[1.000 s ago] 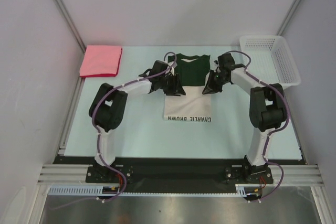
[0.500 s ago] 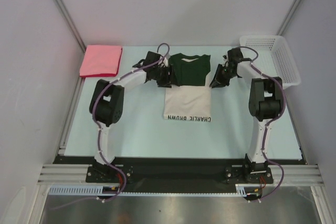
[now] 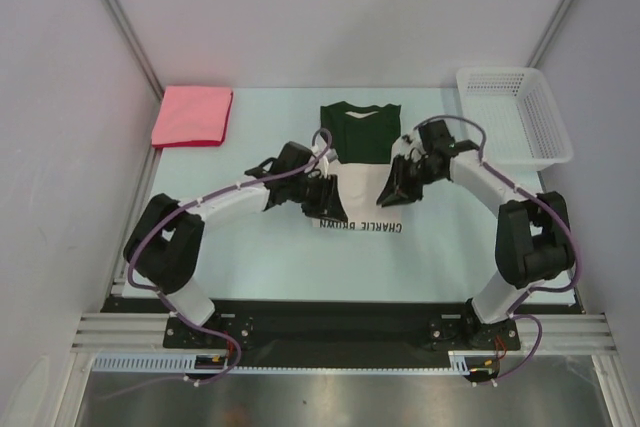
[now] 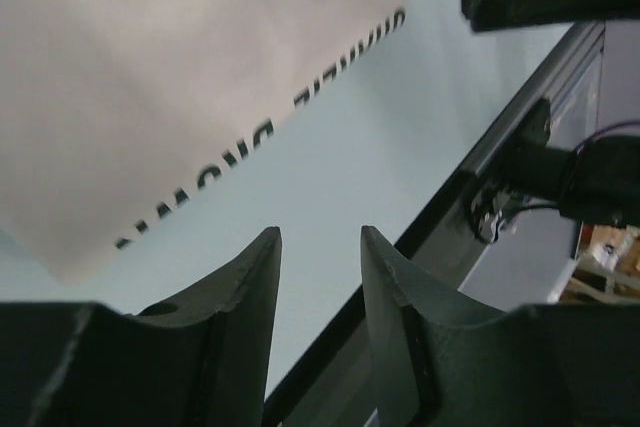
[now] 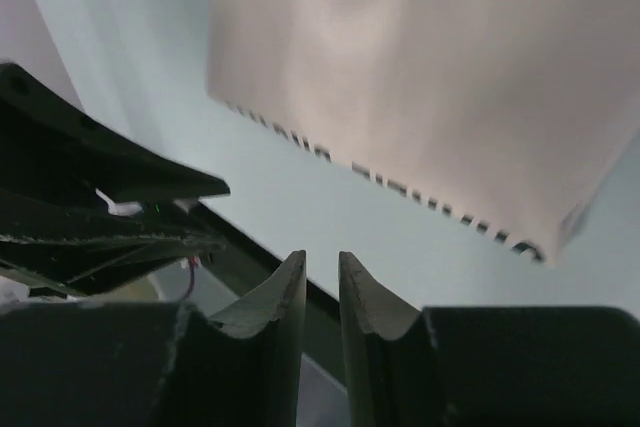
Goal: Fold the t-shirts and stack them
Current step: Fold the tshirt
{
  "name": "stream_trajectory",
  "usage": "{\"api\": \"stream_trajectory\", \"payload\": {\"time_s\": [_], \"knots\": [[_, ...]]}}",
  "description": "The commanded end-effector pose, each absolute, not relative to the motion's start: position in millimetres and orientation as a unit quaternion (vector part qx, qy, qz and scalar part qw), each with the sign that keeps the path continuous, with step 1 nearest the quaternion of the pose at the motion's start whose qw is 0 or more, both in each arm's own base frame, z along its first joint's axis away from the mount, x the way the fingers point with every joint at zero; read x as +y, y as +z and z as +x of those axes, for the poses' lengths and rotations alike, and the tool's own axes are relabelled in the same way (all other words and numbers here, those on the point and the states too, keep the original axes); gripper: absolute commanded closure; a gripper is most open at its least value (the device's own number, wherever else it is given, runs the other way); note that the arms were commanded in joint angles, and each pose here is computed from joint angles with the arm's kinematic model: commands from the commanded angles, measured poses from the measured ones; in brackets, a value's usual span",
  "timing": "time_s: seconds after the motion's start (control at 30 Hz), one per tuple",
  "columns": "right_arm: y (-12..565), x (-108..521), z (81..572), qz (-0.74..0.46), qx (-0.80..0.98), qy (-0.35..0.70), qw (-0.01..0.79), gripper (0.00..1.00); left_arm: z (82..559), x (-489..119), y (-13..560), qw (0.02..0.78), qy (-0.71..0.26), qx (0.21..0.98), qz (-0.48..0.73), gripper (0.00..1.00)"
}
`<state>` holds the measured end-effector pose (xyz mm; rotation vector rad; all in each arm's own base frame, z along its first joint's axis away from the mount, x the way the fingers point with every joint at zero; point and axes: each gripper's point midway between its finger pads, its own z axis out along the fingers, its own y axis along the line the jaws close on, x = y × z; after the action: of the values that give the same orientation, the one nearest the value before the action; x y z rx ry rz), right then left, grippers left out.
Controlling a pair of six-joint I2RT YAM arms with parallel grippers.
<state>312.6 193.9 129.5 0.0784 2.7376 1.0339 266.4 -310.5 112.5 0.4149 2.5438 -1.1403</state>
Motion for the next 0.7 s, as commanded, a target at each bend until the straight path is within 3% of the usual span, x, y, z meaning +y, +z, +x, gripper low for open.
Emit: {"api": "stream_trajectory", "payload": {"time_s": [0.0,0.2,0.67], "knots": [[122.1,229.2,262.2,0.007,0.918,0.392,0.052,0.75,244.4,-322.4,108.7,0.133,-0.431,0.882,0.139,0.58],[92.6,255.3,250.9,-0.013,0.913,0.407,0.025,0.87,256.4,-327.5,85.5,0.124,-0.425,0.886,0.136,0.60],[50.3,257.6,279.1,-0.013,0.915,0.403,-0.021,0.92,282.7,-322.1,61.9,0.103,-0.416,0.897,0.104,0.60]]}}
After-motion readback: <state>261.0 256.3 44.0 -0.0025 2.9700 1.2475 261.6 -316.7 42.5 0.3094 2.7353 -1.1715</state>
